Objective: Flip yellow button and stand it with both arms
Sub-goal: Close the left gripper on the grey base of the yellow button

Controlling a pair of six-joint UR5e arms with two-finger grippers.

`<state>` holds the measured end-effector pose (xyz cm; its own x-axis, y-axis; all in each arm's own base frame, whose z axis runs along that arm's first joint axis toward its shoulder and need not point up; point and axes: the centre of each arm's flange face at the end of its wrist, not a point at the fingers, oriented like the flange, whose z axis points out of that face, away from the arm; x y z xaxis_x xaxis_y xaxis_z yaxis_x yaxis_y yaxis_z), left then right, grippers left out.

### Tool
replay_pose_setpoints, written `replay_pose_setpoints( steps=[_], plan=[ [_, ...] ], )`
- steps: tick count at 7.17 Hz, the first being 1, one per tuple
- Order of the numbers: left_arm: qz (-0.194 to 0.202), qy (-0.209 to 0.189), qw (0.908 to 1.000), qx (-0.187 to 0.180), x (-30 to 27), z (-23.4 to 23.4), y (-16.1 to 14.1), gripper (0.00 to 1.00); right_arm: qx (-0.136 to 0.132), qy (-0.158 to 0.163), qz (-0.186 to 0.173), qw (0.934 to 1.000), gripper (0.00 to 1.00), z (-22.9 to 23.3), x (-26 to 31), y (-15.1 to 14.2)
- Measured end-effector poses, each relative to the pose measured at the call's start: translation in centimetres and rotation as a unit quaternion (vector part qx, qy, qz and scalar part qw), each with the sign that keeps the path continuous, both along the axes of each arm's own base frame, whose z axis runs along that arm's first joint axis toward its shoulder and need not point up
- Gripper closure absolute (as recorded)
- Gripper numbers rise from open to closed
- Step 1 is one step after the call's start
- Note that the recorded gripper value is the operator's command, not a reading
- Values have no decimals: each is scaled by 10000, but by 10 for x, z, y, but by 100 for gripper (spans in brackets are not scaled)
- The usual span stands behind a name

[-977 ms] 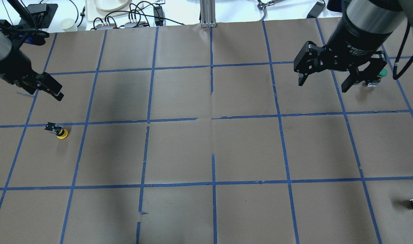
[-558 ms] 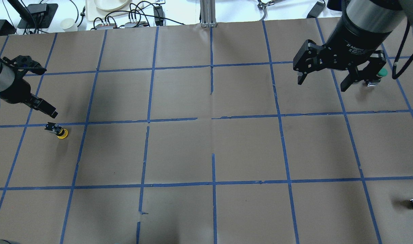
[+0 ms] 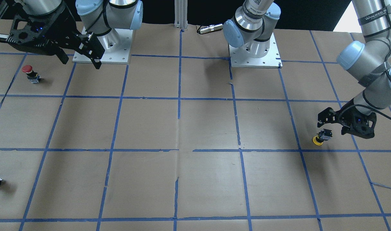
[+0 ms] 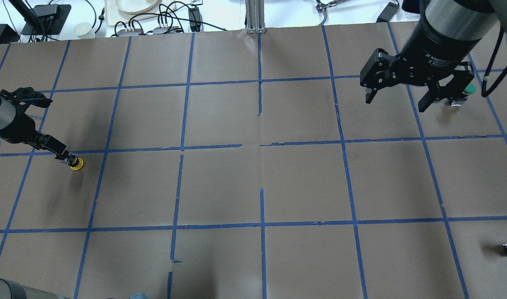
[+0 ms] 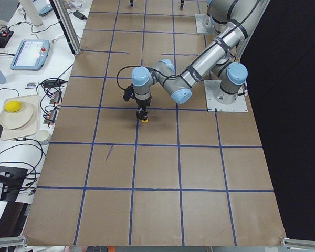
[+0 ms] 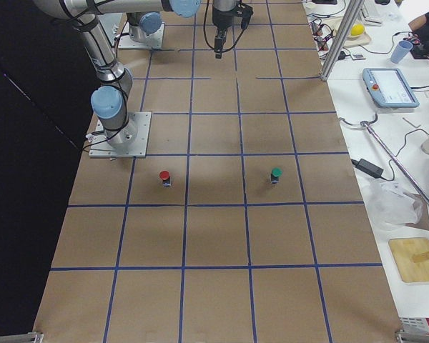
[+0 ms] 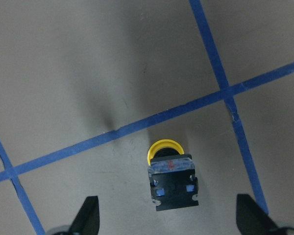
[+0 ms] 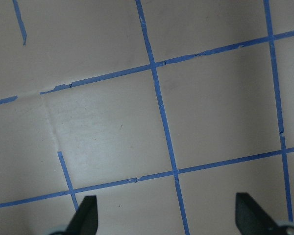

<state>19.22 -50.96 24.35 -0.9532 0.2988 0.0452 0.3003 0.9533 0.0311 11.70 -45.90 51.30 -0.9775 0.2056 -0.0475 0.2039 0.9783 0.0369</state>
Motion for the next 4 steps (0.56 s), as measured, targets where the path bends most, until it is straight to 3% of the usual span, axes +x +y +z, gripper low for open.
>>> replay_pose_setpoints(
  steps=[3, 4],
  plan=[
    [53, 53, 9999, 96, -4, -11, 2, 25, -10, 1, 35, 10000, 0, 0, 0, 0],
    [48, 55, 9999, 94, -4, -11, 1, 25, -11, 1, 40, 10000, 0, 0, 0, 0]
  ],
)
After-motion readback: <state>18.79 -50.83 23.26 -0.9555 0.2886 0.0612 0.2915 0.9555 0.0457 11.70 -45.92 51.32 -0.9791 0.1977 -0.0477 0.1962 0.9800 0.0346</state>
